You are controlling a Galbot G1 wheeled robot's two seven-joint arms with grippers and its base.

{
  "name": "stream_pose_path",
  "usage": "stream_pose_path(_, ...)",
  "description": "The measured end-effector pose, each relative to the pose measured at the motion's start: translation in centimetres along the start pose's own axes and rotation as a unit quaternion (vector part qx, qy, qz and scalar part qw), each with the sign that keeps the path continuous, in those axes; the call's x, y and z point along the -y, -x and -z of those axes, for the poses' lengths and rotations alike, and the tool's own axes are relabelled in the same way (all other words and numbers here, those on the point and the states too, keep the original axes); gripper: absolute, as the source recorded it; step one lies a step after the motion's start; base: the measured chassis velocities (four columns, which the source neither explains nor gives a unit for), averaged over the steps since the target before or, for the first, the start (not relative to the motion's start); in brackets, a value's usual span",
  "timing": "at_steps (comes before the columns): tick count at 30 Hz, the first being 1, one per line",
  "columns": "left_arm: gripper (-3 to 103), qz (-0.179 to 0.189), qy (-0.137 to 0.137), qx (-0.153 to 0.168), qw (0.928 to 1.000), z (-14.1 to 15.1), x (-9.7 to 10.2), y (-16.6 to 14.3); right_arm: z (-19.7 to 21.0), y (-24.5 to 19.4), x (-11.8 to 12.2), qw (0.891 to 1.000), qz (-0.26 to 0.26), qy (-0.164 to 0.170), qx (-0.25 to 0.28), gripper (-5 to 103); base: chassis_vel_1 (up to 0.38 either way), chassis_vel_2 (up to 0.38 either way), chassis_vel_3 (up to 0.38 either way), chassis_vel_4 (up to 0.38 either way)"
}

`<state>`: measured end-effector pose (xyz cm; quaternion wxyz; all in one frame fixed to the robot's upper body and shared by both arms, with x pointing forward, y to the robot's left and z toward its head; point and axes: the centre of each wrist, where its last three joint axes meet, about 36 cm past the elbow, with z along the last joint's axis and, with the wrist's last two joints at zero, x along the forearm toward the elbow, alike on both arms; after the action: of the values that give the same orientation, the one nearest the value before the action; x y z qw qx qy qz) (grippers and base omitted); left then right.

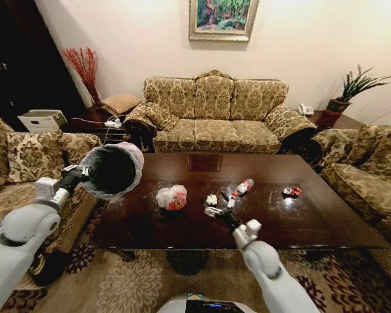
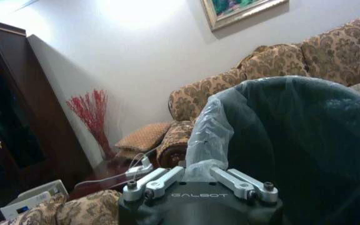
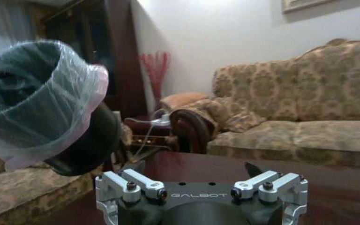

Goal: Move to the front of the table and place the trash on the table into the trash bin.

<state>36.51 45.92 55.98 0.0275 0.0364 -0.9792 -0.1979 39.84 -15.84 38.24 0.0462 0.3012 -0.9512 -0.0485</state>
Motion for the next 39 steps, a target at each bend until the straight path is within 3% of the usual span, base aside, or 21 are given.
stream_pose_path(10,2,-0.005,-0.001,-0.003,1.0,0.4,0.4,-0.1,-0.9,8.0,1.7,0.997,0.058,0.0,-0.058,100,0.0,0.0,0.0,0.0)
stream_pose_path(17,2,-0.003,-0.005,-0.01,0.9999,-0.3,0.3,0.4,-1.3,14.3,2.0,0.992,0.075,-0.037,-0.09,100,0.0,0.0,0.0,0.0)
stream_pose_path(24,2,-0.007,-0.003,-0.01,0.9999,-0.2,0.3,0.6,-2.9,17.0,-0.3,0.99,0.087,-0.026,-0.112,100,0.0,0.0,0.0,0.0)
stream_pose_path(38,2,-0.018,-0.001,-0.007,0.9998,0.1,0.3,1.4,-4.6,18.6,-1.3,0.979,0.082,-0.034,-0.184,101,0.0,0.0,0.0,0.0)
stream_pose_path(39,2,-0.018,-0.001,-0.007,0.9998,0.1,0.2,1.4,-4.6,18.6,-1.3,0.978,0.081,-0.034,-0.187,98,0.0,0.0,0.0,0.0)
